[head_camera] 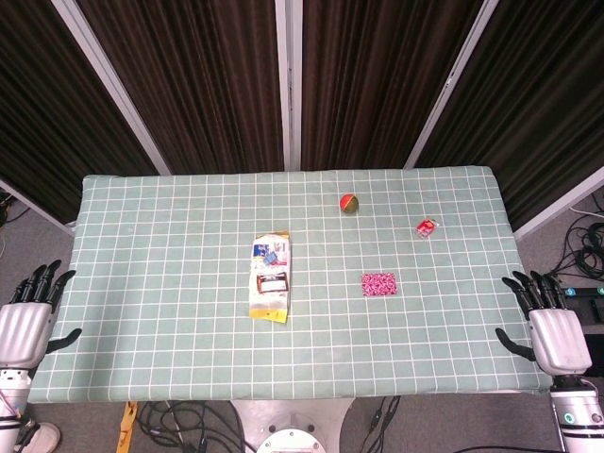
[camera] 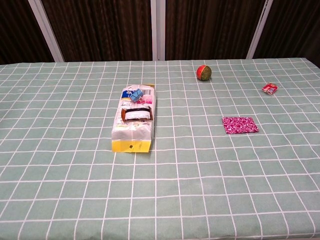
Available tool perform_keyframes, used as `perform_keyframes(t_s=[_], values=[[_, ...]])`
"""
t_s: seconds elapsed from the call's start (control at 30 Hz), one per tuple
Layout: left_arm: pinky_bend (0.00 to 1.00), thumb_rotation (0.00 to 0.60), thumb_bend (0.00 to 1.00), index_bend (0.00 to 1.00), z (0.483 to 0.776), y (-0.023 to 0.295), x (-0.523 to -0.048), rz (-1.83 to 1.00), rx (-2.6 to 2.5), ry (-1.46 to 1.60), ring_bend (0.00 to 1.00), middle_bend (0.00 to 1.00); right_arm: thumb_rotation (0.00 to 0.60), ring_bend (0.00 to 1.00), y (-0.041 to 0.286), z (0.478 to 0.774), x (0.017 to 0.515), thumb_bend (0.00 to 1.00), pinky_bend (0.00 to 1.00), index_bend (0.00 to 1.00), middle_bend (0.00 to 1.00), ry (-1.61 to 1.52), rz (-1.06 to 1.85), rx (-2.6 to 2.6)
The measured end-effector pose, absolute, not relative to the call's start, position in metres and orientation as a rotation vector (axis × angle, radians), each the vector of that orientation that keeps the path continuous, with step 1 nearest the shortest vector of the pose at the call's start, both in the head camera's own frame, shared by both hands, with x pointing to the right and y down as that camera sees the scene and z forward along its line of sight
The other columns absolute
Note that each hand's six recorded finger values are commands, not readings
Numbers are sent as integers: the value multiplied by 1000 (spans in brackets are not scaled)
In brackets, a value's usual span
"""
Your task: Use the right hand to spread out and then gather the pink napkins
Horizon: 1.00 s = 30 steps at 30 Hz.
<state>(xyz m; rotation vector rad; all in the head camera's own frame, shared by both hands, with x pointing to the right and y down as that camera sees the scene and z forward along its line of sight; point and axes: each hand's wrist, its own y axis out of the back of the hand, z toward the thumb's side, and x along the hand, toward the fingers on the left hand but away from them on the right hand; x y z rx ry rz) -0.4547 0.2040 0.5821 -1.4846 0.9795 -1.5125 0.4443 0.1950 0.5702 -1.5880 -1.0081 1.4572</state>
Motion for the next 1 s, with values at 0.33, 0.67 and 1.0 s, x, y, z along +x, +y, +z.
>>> perform_keyframes(t_s=[0.33,0.67,1.0], values=[[191,600,15,188,581,208,-456,-1512,-1483,995,73,143,536,0,161,619,403,484,0,307,6,-848,1459,-1776],[190,600,16,188,580,212,-458,-1528,-1478,998,72,143,404,0,122,699,340,499,0,302,0,-688,1469,-1935],[181,600,15,188,580,210,-457,-1529,-1481,990,72,143,453,0,123,764,314,499,0,303,0,-597,1551,-1997]])
